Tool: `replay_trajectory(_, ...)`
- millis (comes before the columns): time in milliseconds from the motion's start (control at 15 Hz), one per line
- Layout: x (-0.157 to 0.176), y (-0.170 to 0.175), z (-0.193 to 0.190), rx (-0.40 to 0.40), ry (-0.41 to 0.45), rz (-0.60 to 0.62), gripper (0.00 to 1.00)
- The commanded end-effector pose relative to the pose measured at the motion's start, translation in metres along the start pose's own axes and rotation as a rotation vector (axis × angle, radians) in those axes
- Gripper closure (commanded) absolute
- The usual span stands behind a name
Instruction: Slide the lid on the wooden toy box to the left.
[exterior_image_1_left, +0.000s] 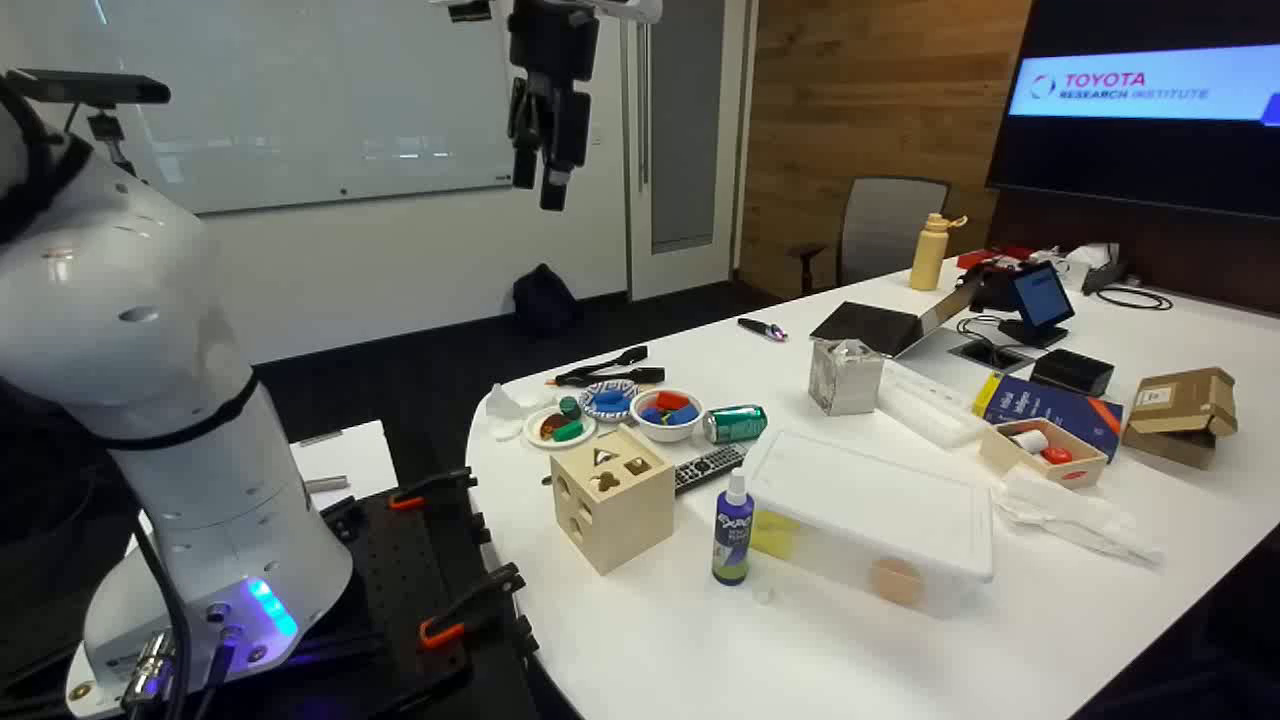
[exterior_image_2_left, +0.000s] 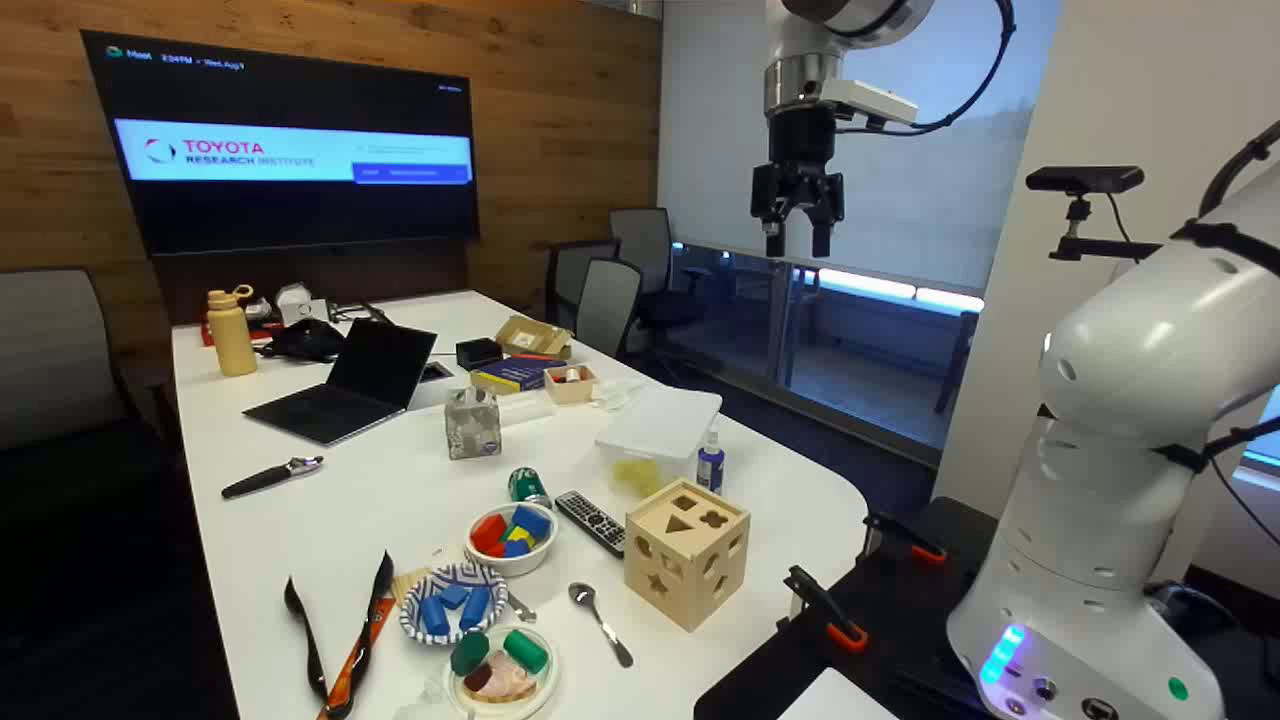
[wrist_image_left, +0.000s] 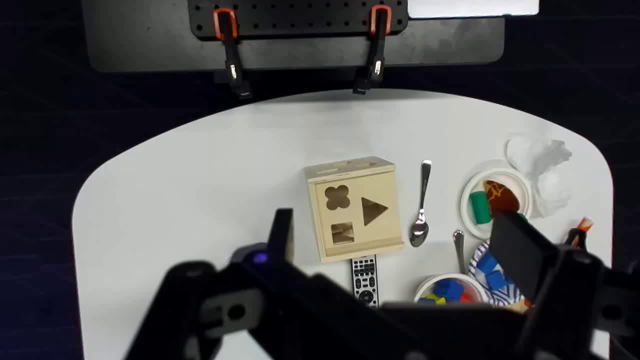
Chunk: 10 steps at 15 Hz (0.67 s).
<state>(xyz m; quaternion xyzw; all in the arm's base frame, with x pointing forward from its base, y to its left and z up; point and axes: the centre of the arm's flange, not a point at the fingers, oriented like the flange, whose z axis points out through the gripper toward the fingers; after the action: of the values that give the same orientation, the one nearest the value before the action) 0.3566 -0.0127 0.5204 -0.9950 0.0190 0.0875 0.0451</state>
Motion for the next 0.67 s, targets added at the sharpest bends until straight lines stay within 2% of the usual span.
replay_trajectory(0,0.0,0.0,0.0,0.0,0.0,0.0,0.0)
replay_trajectory(67,0.0,0.0,0.0,0.0,0.0,0.0,0.0)
replay_trajectory(200,0.012,-0.008,0.02,-0.027,-0.005,0.161,0.0)
replay_trajectory(600,0.049,-0.087,0.12,-0.152,0.015,0.446,0.0)
